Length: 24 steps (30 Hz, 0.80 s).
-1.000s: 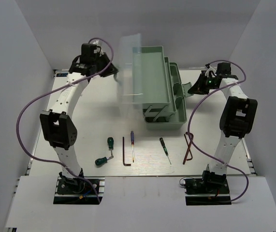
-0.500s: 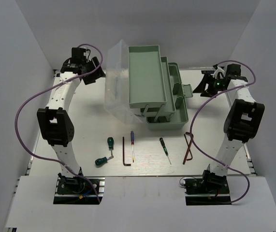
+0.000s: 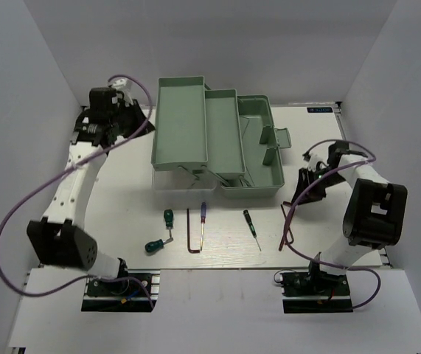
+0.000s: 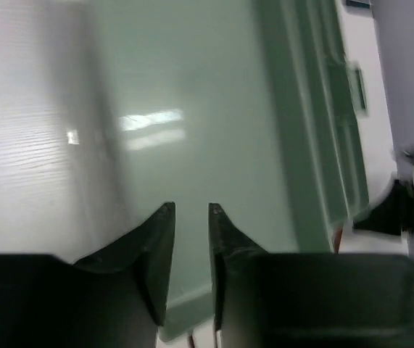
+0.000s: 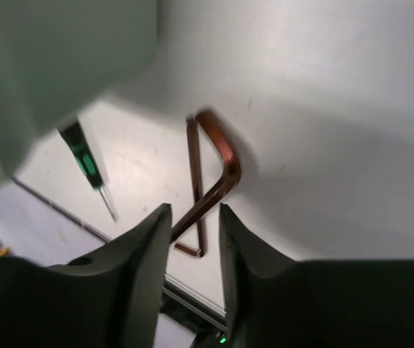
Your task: Sort the tools into containers
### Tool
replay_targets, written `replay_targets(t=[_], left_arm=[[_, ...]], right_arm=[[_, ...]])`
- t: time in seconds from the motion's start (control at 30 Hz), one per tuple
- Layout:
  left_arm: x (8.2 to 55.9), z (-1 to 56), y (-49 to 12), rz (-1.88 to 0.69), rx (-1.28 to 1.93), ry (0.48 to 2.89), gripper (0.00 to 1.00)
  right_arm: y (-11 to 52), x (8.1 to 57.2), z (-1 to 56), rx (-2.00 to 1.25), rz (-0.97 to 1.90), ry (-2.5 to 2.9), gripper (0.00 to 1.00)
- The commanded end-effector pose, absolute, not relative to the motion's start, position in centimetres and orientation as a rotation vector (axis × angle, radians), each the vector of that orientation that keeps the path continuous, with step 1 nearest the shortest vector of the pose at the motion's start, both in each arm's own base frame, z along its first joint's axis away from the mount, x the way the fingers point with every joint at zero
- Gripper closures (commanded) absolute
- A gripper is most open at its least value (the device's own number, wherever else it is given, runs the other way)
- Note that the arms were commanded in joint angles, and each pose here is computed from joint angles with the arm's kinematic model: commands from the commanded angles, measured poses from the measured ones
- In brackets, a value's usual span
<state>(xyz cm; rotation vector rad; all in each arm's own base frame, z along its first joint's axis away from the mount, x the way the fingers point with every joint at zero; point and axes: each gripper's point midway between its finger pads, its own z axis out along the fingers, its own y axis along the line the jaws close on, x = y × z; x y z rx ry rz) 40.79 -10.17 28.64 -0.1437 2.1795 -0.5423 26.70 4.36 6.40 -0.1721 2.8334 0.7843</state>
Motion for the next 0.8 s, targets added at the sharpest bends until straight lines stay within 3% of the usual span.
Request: replay_targets(t=[0.0,0.13,0.47,0.6,0.77], left_arm=[[36.0,30.0,-17.0,-0.813,0.23,2.115,0.61],[30.7,28.4,-17.9,-0.798,0.329,2.193,0.46],[21.2,19.7,-17.9,-0.775,0.322,2.456,0.43],[20.6,17.9,-19.0,-0.758,0.342,2.504,0.43],[20.3,14.2,-20.3,-0.653,0.362,2.644,0.42]], right_arm=[[4.6,24.0,6.1,-0.243,0.727,2.902,0.59],[4.6,23.3,4.7,-0.229,0.657,2.966,0.54],[4.8,22.7,0.9,-0.117,0.527,3.111,0.57],[5.2,22.9,0.5,-0.07,0.531,3.126,0.67],[4.4,23.8,1.7,-0.105,0.479,3.07,0.94]])
